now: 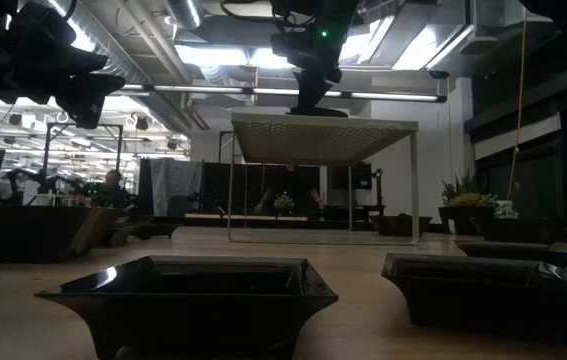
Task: Pick & Place Mini shaped plates
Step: Stack the black square plate on top of the black square plate on the shelf
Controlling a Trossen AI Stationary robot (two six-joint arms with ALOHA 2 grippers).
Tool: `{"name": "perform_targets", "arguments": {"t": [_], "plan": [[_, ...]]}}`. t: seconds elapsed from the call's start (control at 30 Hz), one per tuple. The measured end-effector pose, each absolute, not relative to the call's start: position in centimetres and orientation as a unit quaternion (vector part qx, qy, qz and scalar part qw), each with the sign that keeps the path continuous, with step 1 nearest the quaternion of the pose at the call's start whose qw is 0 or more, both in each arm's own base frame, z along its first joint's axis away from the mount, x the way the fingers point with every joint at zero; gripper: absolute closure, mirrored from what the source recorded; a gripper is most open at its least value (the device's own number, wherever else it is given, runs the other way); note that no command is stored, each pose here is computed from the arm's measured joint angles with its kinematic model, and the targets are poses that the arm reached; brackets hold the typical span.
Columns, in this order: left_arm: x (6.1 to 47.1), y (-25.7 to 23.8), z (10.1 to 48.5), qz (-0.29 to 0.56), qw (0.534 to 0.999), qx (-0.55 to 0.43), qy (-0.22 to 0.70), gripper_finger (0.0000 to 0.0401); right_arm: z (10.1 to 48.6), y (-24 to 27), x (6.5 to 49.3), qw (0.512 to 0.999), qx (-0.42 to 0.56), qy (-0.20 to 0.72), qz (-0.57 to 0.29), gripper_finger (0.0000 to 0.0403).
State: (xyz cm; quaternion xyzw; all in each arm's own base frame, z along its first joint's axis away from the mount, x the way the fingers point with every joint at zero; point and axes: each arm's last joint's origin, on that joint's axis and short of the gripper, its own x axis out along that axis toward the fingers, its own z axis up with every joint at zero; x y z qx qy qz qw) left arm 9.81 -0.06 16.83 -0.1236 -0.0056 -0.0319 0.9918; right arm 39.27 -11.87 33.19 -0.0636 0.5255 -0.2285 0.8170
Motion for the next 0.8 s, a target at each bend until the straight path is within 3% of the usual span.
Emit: {"name": "perform_targets", "arguments": {"t": [0.4, 0.8], "plan": [[9.81, -0.06, 16.83, -0.032, 0.992, -0.124, -0.006, 0.0249, 33.05, -11.85, 39.16, 0.812, -0.066, 0.534, -0.226, 0.0379], [9.81, -0.06, 16.83, -0.032, 0.992, -0.124, -0.006, 0.0249, 32.98, -11.80, 38.99, 0.807, -0.065, 0.542, -0.224, 0.0270]]}}
